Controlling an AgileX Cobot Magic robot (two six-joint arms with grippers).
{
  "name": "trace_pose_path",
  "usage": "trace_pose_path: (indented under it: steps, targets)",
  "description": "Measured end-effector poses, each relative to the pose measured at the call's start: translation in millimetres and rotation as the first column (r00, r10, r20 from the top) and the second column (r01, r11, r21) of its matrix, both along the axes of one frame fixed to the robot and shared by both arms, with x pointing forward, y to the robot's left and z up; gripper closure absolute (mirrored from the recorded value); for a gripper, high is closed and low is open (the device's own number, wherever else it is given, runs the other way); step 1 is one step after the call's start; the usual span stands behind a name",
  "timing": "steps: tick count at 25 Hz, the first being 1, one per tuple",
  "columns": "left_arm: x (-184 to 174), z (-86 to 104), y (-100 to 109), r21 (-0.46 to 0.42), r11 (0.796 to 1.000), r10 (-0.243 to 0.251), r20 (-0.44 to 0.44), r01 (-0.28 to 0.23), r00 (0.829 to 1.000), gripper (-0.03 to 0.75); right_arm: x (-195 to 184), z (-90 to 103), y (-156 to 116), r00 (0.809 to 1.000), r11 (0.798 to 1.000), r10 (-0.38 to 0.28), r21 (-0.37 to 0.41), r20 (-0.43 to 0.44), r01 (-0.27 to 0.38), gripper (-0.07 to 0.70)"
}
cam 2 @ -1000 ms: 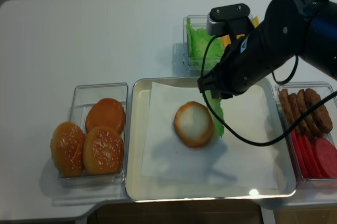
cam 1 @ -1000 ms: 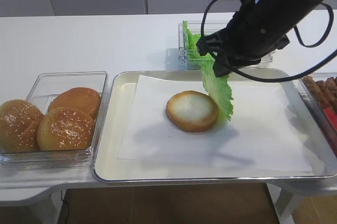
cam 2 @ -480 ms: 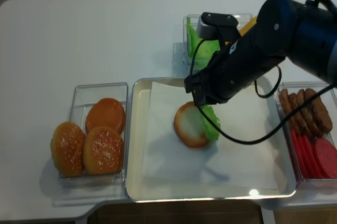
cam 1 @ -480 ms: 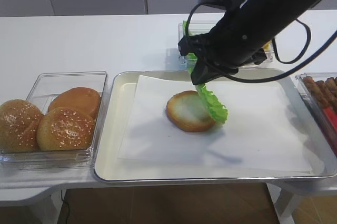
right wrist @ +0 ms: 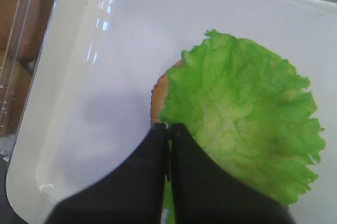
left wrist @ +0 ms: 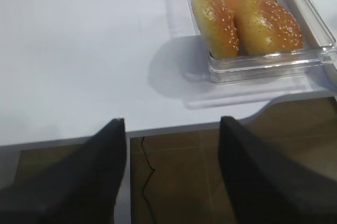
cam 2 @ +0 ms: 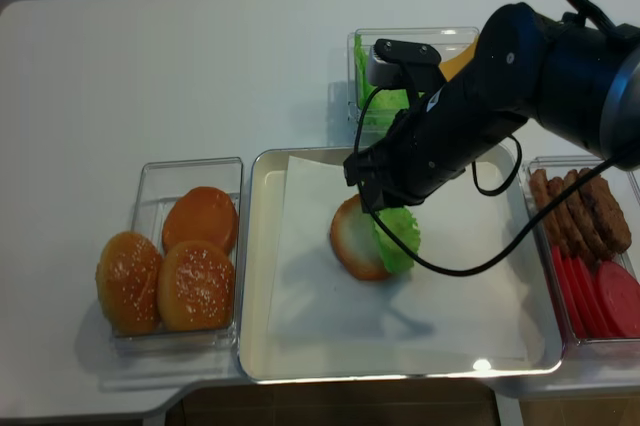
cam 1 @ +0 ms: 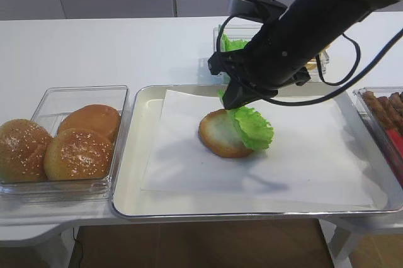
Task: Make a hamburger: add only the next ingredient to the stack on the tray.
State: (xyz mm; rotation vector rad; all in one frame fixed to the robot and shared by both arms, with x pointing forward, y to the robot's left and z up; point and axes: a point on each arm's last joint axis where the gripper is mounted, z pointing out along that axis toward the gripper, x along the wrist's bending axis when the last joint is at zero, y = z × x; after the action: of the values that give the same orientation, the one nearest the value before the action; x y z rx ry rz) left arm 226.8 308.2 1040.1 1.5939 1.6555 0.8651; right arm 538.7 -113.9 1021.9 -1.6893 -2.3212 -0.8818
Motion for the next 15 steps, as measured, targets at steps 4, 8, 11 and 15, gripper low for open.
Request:
trace_pose_path:
  steps: [4, 8, 11, 15]
  targets:
    - [0.0, 0.0, 0.0, 0.0, 1.0, 0.0, 0.0, 0.0, 1.0, 0.3, 0.0, 0.0, 0.1, 1.0, 1.0, 0.001, 0.0, 0.001, -0.001, 0.585]
    - [0.0, 0.0, 0.0, 0.0, 1.0, 0.0, 0.0, 0.0, 1.0, 0.3, -0.7, -0.2, 0.0, 1.0, 1.0, 0.005, -0.001, -0.006, -0.005, 0.4]
    - [0.0, 0.0, 0.0, 0.0, 1.0, 0.0, 0.0, 0.0, 1.0, 0.3, -2.5, -0.6, 0.0, 1.0, 1.0, 0.015, -0.003, -0.024, -0.015, 0.203]
    - [0.0, 0.0, 0.0, 0.0, 1.0, 0.0, 0.0, 0.0, 1.0, 0.3, -4.3, 0.8, -2.3, 0.999, 0.999, 0.041, -0.033, -0.016, -0.042, 0.1]
